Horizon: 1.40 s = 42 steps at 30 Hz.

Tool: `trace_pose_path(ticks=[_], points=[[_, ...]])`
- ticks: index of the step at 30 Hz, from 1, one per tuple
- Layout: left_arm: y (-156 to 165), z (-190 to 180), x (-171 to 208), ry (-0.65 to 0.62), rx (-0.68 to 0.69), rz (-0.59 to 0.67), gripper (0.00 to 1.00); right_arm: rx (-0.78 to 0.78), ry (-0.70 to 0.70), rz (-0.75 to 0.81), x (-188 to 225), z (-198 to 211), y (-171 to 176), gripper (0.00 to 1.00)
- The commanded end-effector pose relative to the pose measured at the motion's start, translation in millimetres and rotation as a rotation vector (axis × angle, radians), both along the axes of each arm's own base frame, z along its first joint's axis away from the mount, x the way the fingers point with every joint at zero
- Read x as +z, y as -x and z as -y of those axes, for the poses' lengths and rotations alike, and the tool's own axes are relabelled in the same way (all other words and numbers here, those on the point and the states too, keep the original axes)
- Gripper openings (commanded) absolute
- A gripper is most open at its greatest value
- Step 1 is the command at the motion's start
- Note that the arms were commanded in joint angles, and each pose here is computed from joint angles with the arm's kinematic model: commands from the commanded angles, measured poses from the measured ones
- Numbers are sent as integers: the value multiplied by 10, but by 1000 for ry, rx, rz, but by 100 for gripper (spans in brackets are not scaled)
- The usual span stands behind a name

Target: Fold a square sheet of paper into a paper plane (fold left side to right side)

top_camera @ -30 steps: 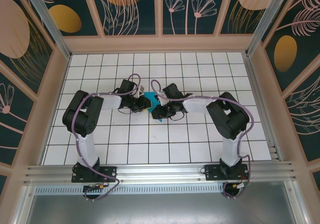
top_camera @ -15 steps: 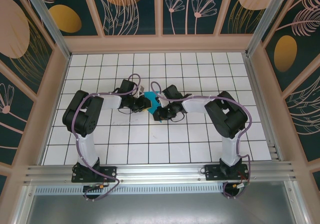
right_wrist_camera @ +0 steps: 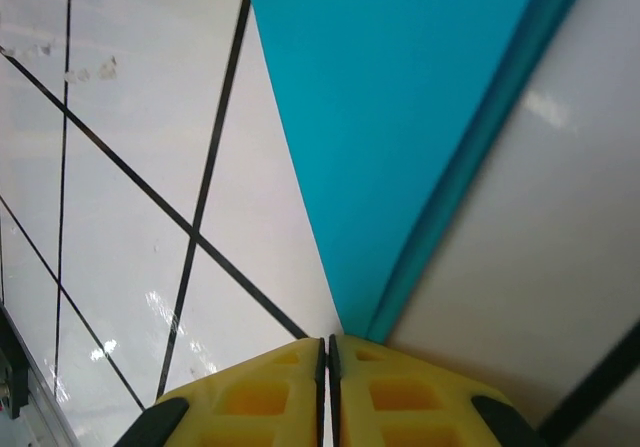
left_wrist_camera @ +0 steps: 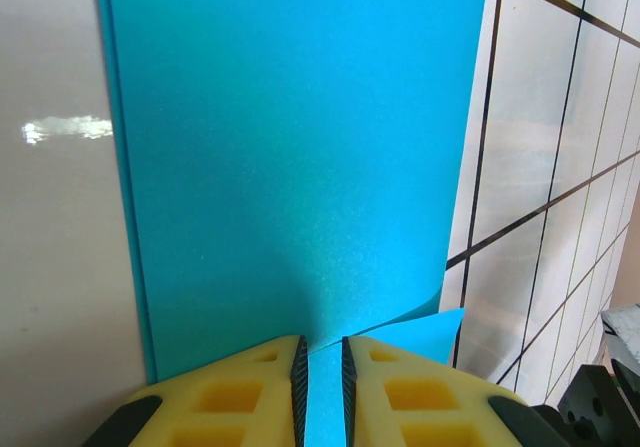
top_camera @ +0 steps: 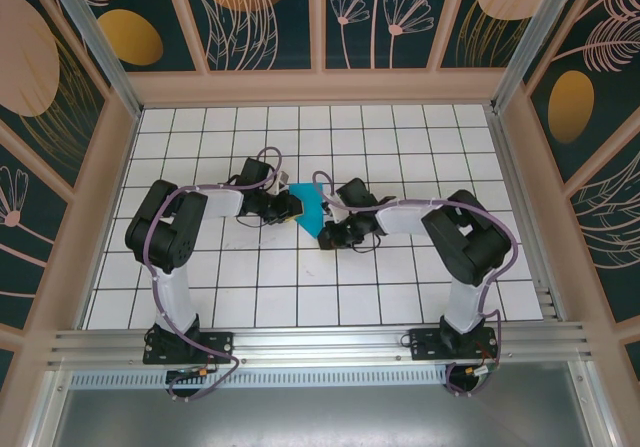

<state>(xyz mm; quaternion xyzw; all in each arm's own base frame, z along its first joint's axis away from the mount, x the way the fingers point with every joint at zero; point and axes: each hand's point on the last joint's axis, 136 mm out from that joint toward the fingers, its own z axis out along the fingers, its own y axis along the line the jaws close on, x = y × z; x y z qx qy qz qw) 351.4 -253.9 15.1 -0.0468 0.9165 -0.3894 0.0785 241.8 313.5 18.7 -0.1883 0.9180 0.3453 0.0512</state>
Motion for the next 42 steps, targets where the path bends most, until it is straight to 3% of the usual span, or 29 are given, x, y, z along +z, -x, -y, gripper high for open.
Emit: trace_pose_path(ticks=[1,6,11,16,23,29,36,42], points=[[261,-288,-579,-188,26,-119,21,3,-8,-26,219,14,40,13],[252,-282,-554,-185,27,-114,21,19,-103,20,596,-204,-121,13],[252,-279,-552,-182,26,-113,21,7,-84,36,508,-278,-278,12],[256,-283,-538,-182,28,-112,21,38,-57,3,451,-181,-116,12],[239,-275,-539,-181,29,-111,21,17,-46,6,627,175,178,20],[228,-270,-520,-179,28,-107,21,4,-101,49,781,46,4,22],[225,-268,-500,-176,29,-102,21,-13,-101,62,539,-277,-407,20],[224,-264,-506,-177,27,-106,21,-5,-9,-16,111,-188,-326,18]])
